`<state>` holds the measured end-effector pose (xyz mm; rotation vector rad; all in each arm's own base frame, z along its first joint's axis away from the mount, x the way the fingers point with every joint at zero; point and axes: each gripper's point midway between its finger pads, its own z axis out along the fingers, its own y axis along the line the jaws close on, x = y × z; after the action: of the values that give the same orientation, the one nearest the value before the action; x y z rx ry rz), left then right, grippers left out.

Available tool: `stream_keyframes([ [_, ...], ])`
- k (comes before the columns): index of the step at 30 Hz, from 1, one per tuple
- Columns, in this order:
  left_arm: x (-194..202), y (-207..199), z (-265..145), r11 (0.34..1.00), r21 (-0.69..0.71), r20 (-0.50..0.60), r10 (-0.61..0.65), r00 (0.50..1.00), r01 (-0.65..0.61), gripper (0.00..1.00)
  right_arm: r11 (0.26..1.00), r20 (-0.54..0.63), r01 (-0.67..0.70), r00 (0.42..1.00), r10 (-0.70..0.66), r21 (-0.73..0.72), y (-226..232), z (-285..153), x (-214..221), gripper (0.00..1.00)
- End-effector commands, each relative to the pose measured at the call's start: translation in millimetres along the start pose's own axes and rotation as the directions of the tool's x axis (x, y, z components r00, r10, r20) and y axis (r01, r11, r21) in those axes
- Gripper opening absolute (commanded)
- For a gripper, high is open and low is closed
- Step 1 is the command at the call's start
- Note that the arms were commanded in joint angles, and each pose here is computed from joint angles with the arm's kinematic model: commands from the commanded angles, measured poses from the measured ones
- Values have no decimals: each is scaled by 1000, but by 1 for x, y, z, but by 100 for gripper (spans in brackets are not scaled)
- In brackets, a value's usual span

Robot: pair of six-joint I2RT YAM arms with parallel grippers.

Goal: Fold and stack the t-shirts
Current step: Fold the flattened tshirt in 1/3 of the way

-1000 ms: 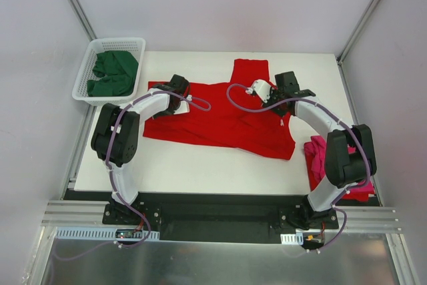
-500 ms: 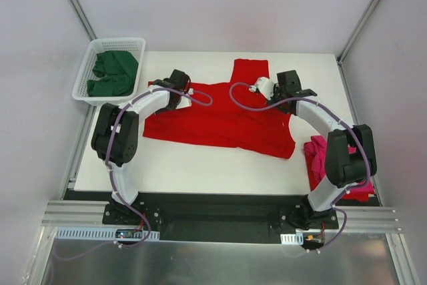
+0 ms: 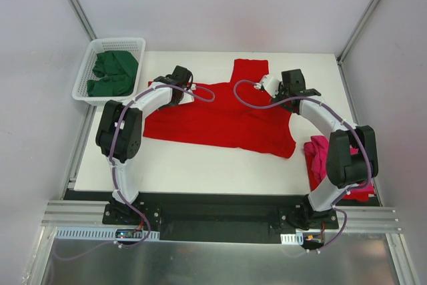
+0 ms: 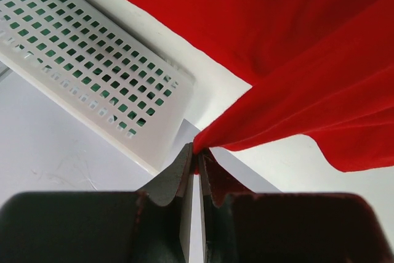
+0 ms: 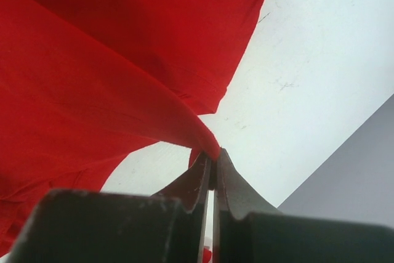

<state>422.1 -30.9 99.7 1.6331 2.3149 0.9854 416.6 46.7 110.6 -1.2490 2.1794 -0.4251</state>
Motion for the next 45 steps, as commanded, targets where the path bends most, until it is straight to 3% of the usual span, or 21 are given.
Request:
stream_keyframes([
  [1, -2, 6, -5, 1000, -18, -1, 14, 1000, -14, 4, 991, 65, -52, 997, 44, 120, -33, -20, -14, 1],
  [20, 19, 6, 1, 999, -32, -76, 22, 997, -25, 4, 985, 99, -80, 993, 65, 152, -56, -19, -34, 1],
  [45, 41, 5, 23, 1000, 1, -149, 26, 989, -26, 7, 996, 82, -65, 995, 59, 66, -39, 5, -43, 1],
])
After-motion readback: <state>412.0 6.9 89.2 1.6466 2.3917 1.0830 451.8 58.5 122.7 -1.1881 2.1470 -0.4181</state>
